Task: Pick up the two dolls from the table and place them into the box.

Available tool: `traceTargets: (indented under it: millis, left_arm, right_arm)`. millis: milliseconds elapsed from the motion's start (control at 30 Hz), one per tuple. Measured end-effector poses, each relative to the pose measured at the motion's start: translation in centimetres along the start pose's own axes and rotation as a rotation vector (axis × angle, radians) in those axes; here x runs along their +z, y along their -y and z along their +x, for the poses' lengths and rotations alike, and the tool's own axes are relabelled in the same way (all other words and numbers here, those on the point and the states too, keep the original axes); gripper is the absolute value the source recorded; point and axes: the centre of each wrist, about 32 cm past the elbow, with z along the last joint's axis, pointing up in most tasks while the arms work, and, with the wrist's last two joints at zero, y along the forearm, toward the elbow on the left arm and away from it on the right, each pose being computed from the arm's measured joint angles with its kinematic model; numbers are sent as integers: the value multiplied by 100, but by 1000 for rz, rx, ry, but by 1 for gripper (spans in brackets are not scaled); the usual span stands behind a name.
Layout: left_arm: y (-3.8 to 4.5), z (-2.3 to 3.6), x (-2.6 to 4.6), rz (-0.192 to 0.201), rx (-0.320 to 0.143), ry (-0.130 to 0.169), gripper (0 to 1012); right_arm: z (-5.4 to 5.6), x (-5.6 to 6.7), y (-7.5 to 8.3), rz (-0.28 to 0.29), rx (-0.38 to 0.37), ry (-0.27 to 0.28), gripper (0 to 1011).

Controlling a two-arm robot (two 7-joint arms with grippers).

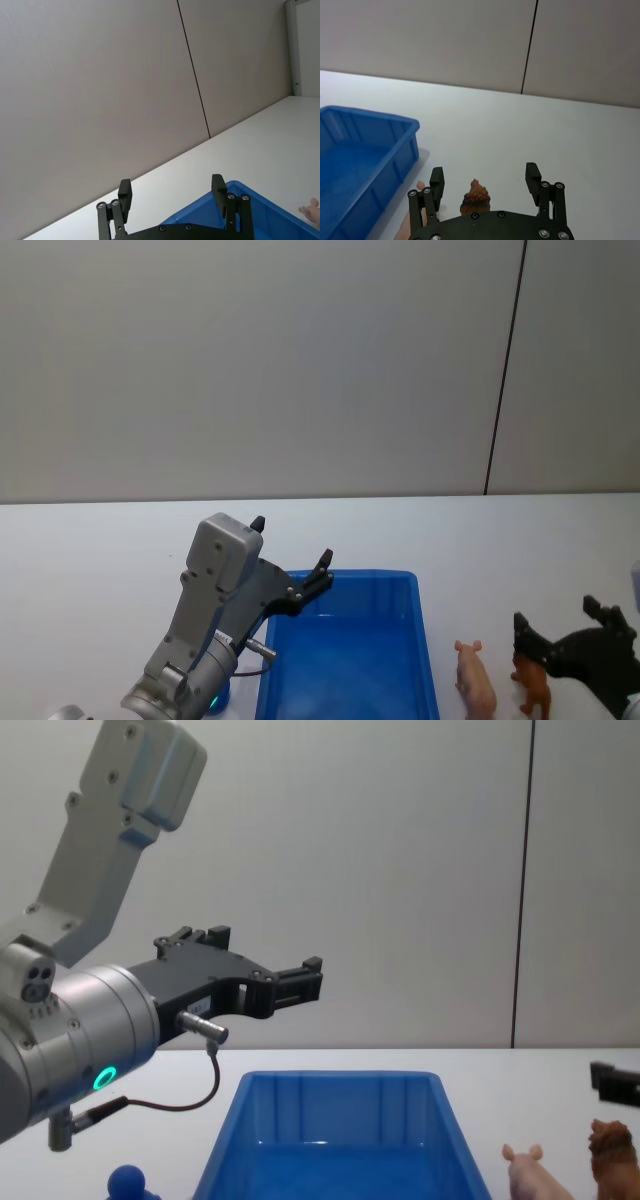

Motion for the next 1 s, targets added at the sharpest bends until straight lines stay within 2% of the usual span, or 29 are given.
traceTargets:
  millis: [433, 767, 1000]
  left_arm:
    - [0, 0, 0, 0, 0, 0, 1004]
    - [0, 0, 0, 0, 0, 0, 1004]
    - [0, 0, 0, 0, 0, 0, 1004]
  right_arm:
    - [-67, -145, 21, -99, 6, 5, 1001]
    - [-120, -280, 37, -146, 12, -1, 1001]
    - [-159, -377, 24, -159, 14, -3, 838]
